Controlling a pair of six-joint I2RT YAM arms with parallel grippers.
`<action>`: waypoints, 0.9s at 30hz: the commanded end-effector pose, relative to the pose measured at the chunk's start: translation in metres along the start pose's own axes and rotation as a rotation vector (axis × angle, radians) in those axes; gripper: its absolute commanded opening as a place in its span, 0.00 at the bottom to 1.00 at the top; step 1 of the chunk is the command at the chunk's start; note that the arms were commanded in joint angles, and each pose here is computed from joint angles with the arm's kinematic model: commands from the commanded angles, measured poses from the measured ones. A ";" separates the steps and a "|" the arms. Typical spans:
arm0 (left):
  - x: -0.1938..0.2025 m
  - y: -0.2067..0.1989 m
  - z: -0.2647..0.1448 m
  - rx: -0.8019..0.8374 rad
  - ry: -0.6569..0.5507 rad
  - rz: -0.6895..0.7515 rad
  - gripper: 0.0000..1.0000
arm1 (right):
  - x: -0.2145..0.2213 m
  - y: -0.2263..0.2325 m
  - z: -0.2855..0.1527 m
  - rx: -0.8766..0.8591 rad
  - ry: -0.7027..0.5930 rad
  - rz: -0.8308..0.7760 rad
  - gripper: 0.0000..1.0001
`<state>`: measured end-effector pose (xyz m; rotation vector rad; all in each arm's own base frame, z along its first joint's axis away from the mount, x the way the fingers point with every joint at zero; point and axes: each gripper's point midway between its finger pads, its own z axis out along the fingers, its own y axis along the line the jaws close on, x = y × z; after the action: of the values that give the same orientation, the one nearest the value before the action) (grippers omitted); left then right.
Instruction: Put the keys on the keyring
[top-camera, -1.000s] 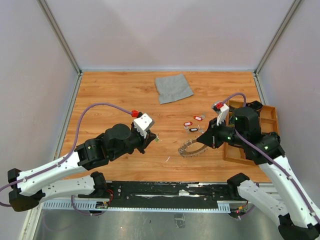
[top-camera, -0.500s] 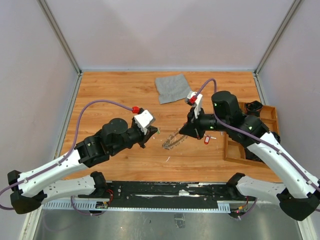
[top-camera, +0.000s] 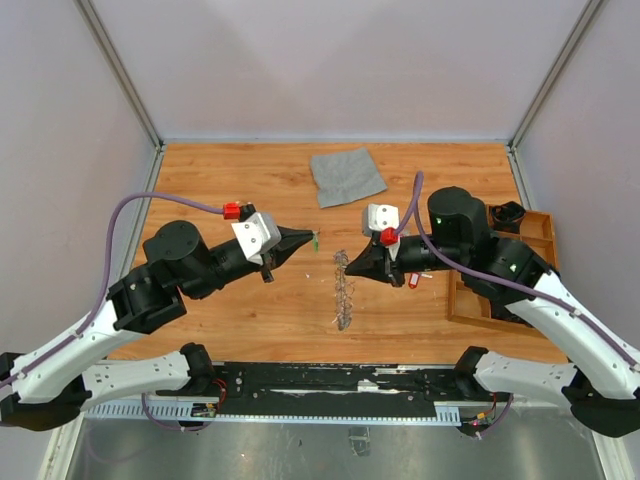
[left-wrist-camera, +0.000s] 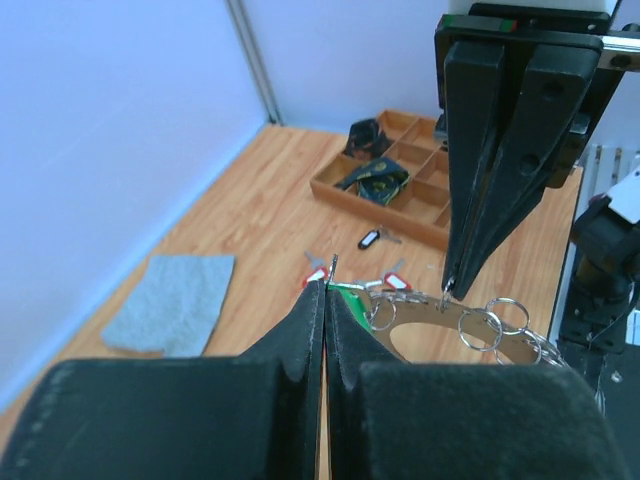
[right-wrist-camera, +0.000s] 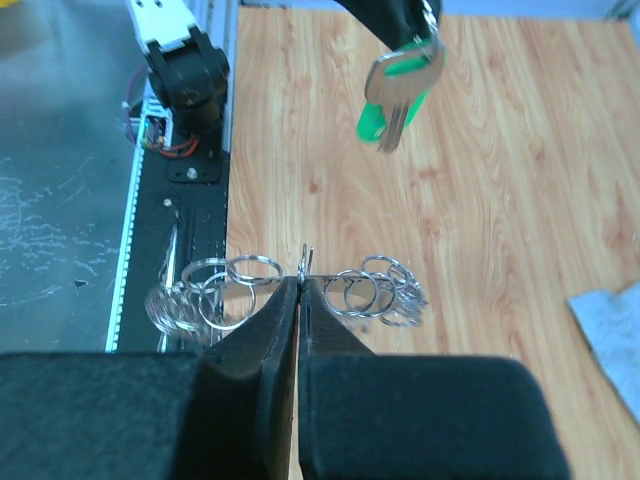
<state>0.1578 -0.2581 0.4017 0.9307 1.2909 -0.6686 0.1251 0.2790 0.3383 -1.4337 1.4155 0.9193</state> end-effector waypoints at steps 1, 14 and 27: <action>-0.029 -0.007 -0.001 0.086 -0.046 0.091 0.01 | -0.058 0.020 -0.014 -0.105 -0.174 -0.162 0.01; -0.031 -0.030 -0.001 0.240 -0.035 0.153 0.01 | -0.077 0.042 -0.019 -0.237 -0.201 -0.083 0.01; -0.024 -0.039 -0.003 0.292 -0.002 0.129 0.01 | -0.077 0.032 -0.010 -0.196 -0.212 -0.035 0.01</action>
<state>0.1247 -0.2796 0.4086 1.2408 1.1653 -0.7444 0.0910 0.2925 0.3959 -1.4758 1.2287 1.1545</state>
